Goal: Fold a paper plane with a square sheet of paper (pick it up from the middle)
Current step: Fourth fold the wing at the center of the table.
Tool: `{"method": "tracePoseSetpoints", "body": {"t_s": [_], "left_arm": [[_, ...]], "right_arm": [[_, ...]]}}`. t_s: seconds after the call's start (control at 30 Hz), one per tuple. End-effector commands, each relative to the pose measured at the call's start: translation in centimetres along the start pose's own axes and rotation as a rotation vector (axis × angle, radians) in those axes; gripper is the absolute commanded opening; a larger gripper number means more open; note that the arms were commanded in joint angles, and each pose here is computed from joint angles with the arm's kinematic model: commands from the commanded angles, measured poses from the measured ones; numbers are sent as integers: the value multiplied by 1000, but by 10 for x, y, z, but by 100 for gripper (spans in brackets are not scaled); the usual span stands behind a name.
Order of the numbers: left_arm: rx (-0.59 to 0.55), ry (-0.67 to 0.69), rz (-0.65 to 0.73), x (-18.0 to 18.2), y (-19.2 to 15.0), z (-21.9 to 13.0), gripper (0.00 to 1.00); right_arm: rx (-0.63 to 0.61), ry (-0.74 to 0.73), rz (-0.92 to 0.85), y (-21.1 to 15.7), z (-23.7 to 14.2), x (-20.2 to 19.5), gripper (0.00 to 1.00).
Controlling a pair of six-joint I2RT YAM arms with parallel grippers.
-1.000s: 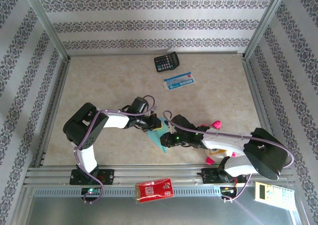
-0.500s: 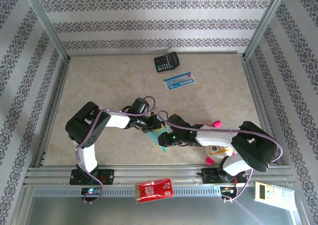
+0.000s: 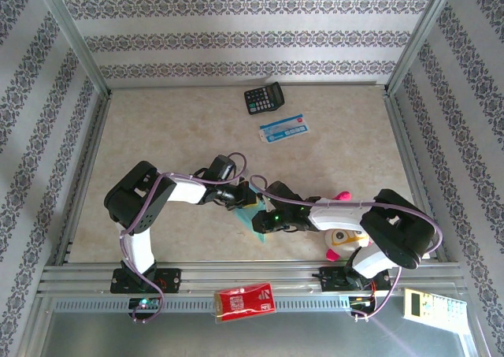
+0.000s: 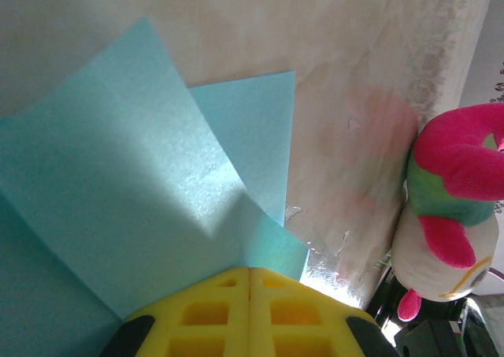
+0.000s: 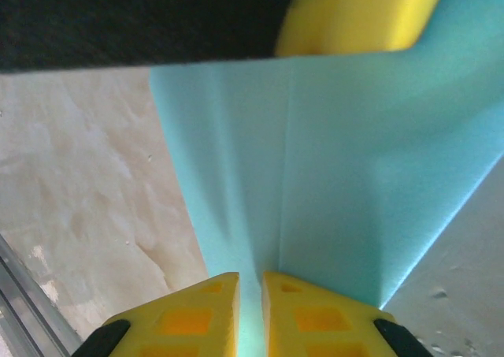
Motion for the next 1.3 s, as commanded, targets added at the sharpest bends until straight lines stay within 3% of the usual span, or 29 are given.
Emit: {"method": "tracePoseSetpoints", "body": {"t_s": [0.0, 0.4, 0.63, 1.0, 1.27], "left_arm": [[19, 74, -18, 22, -12, 9, 0], [28, 115, -28, 30, -16, 9, 0], [33, 116, -30, 31, -18, 9, 0], [35, 110, -21, 28, -15, 8, 0], [37, 114, -22, 29, -15, 9, 0]], "right_arm": [[70, -44, 26, -23, 1, -16, 17], [98, -25, 19, -42, -8, -18, 15], [-7, 104, 15, -10, -31, 13, 15], [9, 30, 25, 22, -3, 11, 12], [73, -24, 56, 5, 6, -11, 10]]}}
Point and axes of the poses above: each hand's point on the last joint's axis, 136 mm out from that joint toward the fingers, its own z axis out along the fingers, its own x axis along the line the jaws close on, y = z × x, the point moved 5 cm from there along -z, back along the fingers, and after that the axes turned 15 degrees about z, right-handed, at the moved point
